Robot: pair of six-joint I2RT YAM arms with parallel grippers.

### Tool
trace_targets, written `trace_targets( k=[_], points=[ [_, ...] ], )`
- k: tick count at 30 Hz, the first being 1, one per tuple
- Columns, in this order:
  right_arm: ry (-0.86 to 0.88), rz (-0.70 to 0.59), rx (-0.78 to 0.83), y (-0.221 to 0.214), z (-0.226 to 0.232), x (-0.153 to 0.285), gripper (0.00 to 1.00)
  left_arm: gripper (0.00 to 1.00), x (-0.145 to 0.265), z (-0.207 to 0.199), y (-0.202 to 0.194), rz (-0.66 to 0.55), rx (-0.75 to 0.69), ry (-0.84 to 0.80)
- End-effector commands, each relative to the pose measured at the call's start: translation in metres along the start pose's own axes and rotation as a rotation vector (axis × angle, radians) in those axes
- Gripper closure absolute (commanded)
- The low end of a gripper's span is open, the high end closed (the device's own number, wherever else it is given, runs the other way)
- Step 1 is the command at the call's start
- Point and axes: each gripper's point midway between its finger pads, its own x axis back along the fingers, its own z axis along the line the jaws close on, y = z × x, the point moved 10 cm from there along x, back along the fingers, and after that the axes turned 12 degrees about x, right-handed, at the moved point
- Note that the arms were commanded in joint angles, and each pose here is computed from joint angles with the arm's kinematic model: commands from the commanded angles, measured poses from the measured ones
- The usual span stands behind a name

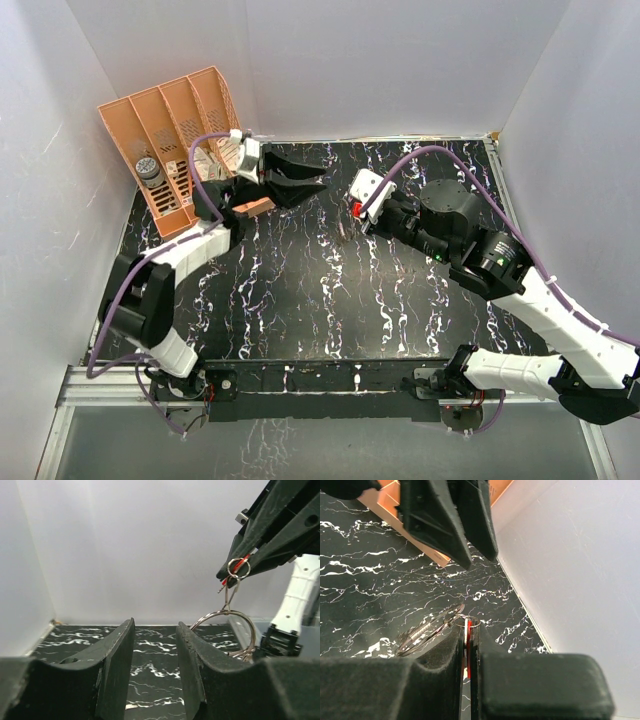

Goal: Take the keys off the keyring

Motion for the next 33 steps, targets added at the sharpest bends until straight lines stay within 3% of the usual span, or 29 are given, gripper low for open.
trace_targets(
  k=[1, 16, 33],
  points=[
    [-0.071, -0.095, 0.008, 0.018, -0.016, 0.010, 1.00, 0.63, -0.014, -0.021, 0.028, 0.037, -0.022, -0.265],
    [-0.062, -0.119, 0.014, 0.018, -0.014, 0.002, 1.00, 0.59, -0.023, -0.062, 0.036, 0.102, -0.043, -0.363],
    [-0.041, -0.170, 0.012, 0.022, -0.013, 0.010, 1.00, 0.63, -0.035, -0.057, 0.023, 0.105, -0.055, -0.292]
  ],
)
